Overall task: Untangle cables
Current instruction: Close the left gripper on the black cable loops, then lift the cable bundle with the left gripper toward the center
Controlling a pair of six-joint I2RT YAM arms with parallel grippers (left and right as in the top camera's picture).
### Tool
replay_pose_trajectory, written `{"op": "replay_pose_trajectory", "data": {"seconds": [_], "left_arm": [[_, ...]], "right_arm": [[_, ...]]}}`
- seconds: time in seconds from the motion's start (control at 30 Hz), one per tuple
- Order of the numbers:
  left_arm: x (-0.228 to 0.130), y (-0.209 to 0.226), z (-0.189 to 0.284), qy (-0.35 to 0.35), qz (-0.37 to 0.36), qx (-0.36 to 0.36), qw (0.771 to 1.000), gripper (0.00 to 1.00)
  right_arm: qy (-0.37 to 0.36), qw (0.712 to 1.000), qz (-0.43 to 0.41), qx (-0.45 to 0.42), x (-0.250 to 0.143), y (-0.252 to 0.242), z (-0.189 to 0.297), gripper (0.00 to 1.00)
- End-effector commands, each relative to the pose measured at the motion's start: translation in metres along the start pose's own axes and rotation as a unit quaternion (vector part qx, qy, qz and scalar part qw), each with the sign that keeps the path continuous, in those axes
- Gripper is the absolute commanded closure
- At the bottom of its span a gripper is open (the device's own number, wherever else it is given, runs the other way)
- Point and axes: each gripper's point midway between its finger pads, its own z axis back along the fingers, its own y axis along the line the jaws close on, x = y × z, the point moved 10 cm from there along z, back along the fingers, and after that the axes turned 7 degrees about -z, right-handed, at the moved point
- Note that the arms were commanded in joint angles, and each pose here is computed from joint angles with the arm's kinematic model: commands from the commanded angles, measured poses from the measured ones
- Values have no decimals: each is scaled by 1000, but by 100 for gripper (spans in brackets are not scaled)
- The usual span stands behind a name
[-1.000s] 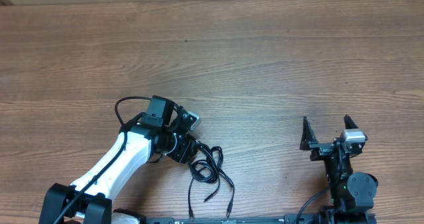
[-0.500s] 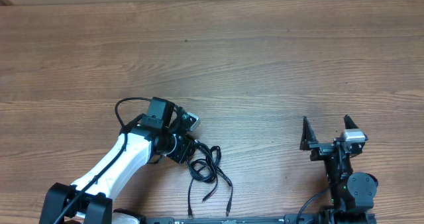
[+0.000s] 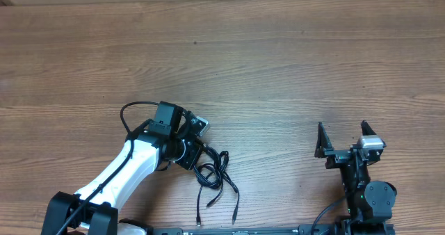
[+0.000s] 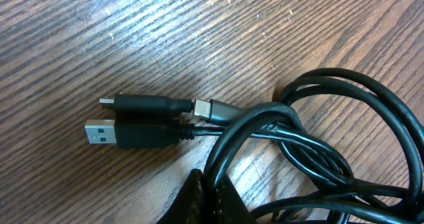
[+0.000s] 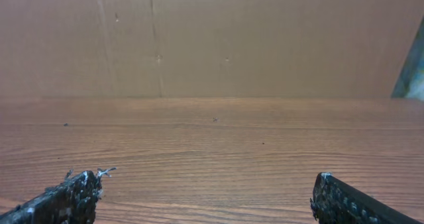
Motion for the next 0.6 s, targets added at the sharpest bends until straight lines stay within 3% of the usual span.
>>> {"op": "replay_pose_trajectory", "data": {"seconds": [0.0,0.27,0.57], "left_arm": [[-2,-1,-3,5,-2,-1,1000,96],[22,-3,21,-29,-23,10,999,96],[81,-35,134,-190,-160,69,966,96]], "right_arm": [[-1,1000,0,-7,-2,-2,0,0],[-1,1000,0,-7,-2,-2,0,0],[-1,1000,0,-7,-2,-2,0,0]]}}
